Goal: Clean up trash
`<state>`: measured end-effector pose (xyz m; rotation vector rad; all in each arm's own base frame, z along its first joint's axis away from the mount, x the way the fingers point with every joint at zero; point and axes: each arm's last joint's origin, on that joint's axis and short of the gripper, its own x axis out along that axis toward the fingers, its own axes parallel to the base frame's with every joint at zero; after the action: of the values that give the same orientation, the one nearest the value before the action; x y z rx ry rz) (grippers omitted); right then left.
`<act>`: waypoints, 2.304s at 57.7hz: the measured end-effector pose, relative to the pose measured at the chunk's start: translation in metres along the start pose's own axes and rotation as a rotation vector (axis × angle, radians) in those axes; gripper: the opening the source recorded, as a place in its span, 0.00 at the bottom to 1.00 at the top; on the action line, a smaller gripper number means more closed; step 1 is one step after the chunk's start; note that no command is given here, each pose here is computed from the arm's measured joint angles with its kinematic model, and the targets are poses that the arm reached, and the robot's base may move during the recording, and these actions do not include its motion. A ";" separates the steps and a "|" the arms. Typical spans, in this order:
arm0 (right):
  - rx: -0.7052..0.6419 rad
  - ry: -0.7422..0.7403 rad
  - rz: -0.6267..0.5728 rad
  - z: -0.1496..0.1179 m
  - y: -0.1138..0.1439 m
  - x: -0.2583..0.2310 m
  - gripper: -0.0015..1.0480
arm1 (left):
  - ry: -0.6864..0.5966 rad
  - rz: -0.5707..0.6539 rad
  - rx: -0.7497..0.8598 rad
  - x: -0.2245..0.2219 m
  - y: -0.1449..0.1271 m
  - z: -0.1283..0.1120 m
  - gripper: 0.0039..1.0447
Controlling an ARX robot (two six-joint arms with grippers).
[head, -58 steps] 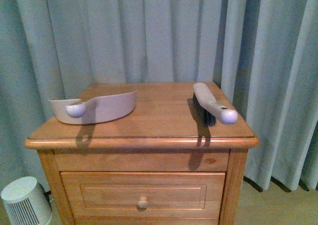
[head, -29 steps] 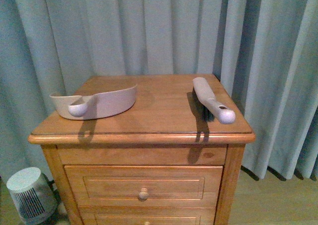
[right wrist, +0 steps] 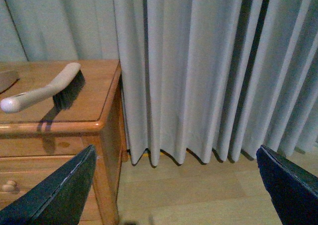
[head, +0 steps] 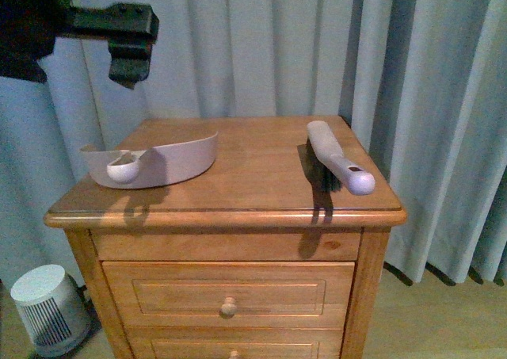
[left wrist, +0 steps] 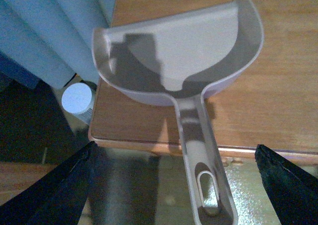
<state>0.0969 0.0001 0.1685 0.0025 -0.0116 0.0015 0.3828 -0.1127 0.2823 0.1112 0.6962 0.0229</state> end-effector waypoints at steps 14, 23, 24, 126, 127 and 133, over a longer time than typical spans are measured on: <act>0.000 0.000 0.000 0.000 0.000 0.000 0.93 | 0.065 0.014 0.036 0.027 -0.015 -0.013 0.93; 0.000 0.000 0.000 0.000 0.000 0.000 0.93 | 0.085 0.029 0.049 0.041 -0.018 -0.020 0.93; 0.000 0.000 0.000 0.000 0.000 0.000 0.93 | 0.087 0.031 0.051 0.043 -0.018 -0.021 0.93; 0.000 0.000 0.000 0.000 0.000 0.000 0.93 | -0.955 -0.096 0.034 -0.126 0.021 -0.028 0.28; 0.000 0.000 0.000 0.000 0.000 0.000 0.93 | -0.984 -0.109 0.034 -0.134 0.022 -0.033 0.28; 0.000 0.000 0.000 0.000 0.000 0.000 0.93 | -1.091 -0.154 0.030 -0.167 0.030 -0.061 0.28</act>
<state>0.0969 0.0001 0.1685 0.0025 -0.0116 0.0015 0.2163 -0.0865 0.3459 0.0823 -0.3870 -0.1855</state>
